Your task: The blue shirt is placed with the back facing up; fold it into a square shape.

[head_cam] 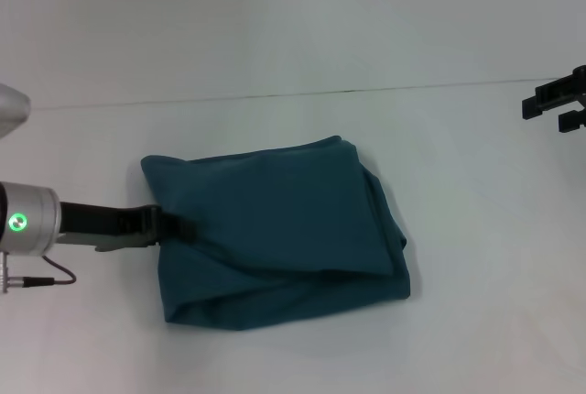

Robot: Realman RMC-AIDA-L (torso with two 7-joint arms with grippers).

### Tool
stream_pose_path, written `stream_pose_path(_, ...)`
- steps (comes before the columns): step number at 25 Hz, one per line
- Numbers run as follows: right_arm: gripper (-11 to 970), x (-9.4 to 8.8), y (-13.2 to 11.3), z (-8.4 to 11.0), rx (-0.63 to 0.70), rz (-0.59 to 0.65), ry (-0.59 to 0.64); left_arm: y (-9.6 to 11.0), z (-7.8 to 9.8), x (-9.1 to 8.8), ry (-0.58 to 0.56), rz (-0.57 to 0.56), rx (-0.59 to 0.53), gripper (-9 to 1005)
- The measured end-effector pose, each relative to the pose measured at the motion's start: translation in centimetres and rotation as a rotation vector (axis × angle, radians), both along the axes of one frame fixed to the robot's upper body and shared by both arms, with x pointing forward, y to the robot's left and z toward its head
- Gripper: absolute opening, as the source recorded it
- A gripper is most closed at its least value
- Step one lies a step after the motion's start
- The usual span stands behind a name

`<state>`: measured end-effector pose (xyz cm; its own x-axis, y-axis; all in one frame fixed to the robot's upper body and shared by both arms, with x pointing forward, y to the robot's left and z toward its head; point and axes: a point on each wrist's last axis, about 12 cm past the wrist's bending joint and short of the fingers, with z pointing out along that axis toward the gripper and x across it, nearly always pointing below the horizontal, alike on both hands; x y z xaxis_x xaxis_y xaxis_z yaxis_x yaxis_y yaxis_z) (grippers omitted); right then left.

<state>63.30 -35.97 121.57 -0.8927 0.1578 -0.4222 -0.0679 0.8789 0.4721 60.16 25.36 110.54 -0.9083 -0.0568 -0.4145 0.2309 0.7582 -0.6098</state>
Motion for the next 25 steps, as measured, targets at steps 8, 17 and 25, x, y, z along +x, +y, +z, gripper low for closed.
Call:
stream_pose_path(8,714,0.0,0.0,0.0,0.0,0.002,0.001,3.5,2.8,-1.1,-0.077,0.151,-0.181,357)
stream_pose_path(17,749,-0.1,0.0,-0.1,0.004,0.004,0.004,0.5,-1.0,-1.3,0.041,0.191,-0.332,789)
stream_pose_path(25,781,-0.1,0.1,-0.4,0.008,0.014,0.009,-0.9,-2.1,-1.2,0.041,0.179,-0.295,826)
